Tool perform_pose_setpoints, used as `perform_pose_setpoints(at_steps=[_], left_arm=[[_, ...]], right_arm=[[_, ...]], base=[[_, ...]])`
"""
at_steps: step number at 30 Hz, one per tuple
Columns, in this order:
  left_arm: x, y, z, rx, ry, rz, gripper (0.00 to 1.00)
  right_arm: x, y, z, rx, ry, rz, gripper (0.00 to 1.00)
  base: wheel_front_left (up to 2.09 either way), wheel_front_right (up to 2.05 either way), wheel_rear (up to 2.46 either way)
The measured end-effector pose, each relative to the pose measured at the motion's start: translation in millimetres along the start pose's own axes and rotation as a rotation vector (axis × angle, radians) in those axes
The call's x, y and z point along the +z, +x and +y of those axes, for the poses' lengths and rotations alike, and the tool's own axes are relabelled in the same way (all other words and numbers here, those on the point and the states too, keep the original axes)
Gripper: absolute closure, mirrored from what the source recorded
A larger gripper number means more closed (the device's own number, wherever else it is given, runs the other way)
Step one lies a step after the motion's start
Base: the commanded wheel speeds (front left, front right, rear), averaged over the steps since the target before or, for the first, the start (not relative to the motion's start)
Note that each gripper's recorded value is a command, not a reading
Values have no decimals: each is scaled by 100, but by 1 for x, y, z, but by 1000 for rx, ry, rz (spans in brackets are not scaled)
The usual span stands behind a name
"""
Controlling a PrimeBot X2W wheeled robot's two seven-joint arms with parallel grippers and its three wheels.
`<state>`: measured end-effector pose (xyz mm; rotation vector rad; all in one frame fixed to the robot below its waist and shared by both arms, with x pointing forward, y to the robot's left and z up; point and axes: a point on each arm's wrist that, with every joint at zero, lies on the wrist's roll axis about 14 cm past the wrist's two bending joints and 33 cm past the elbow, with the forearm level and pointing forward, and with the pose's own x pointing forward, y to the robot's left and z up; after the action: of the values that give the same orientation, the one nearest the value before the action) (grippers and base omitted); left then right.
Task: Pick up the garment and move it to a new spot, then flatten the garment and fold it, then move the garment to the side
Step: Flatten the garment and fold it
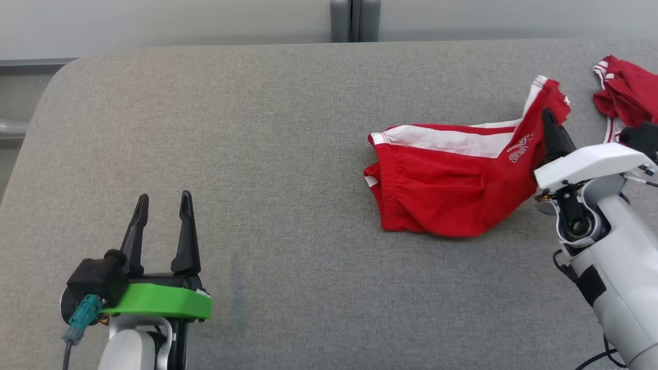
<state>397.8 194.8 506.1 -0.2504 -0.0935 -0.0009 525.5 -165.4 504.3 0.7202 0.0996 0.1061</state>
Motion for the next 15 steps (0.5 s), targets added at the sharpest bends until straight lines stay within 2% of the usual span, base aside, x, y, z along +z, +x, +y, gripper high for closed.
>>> perform_pose_setpoints(at_steps=[9, 15], left_arm=[[6, -14, 8, 28, -7, -13, 0], [8, -23, 14, 50, -13, -15, 0]], right_arm=[[-24, -3, 99, 277, -9, 39, 100], [-68, -25, 132, 401, -64, 156, 100]], base=[[0, 0, 0], [0, 0, 0]])
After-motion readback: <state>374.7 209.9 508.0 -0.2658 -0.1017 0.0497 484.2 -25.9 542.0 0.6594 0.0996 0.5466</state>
